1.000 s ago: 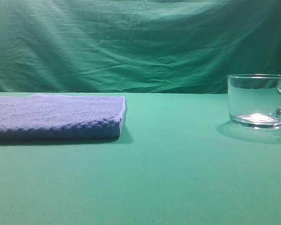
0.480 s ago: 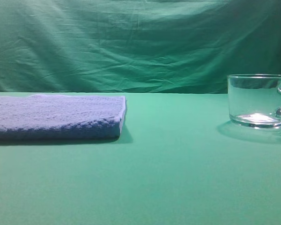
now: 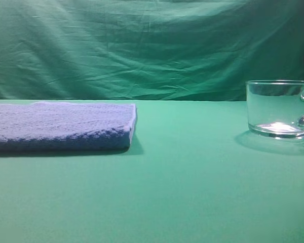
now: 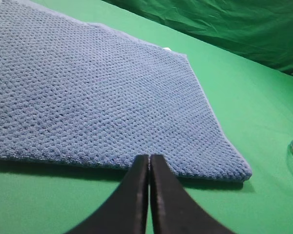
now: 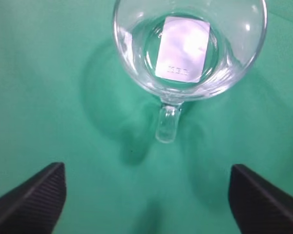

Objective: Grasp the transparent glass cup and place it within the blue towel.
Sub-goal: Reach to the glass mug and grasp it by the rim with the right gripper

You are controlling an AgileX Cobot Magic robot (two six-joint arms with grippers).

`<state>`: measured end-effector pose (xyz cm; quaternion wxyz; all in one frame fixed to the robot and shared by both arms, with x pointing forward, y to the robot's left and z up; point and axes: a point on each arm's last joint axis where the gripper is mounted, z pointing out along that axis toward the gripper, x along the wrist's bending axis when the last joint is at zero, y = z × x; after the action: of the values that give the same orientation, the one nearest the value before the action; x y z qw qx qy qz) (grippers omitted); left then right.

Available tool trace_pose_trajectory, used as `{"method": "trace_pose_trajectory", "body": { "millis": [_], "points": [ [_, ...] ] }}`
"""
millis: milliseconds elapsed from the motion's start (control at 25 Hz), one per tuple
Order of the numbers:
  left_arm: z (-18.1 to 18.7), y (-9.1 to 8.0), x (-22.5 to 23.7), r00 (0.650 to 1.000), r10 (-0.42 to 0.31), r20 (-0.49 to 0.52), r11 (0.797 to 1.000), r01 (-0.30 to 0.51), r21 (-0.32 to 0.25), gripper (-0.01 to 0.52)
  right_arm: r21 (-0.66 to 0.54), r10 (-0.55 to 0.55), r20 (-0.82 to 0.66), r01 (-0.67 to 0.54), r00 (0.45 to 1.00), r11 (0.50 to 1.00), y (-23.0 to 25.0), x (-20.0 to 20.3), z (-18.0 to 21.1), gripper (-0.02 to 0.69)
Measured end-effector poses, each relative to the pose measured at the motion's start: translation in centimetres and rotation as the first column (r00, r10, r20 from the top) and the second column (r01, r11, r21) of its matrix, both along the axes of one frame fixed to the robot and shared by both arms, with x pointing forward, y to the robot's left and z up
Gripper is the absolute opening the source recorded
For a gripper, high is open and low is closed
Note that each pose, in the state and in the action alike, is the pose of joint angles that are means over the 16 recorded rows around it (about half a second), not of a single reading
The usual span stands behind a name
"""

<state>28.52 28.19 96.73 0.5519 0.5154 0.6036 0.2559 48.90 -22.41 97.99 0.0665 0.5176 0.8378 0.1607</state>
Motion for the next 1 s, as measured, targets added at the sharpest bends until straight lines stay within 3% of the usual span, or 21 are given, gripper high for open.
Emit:
{"method": "trace_pose_trajectory", "body": {
  "millis": [400,560,720,1000],
  "points": [
    [0.0,0.0,0.0,1.0,0.0,0.0,1.0,0.0,0.0,0.0,-0.006,-0.02,0.033,0.02,0.999,1.0,0.3,2.0,-2.6,0.23],
    [0.0,0.0,0.0,1.0,0.0,0.0,1.0,0.0,0.0,0.0,-0.004,-0.009,0.05,0.01,0.999,1.0,0.7,2.3,-2.7,0.143],
    [0.0,0.0,0.0,1.0,0.0,0.0,1.0,0.0,0.0,0.0,0.0,0.031,0.076,-0.031,0.997,1.0,1.8,2.7,-2.2,0.103],
    [0.0,0.0,0.0,1.0,0.0,0.0,1.0,0.0,0.0,0.0,0.033,0.144,0.188,-0.153,0.971,0.988,6.0,4.3,1.2,0.102]
  ]
}}
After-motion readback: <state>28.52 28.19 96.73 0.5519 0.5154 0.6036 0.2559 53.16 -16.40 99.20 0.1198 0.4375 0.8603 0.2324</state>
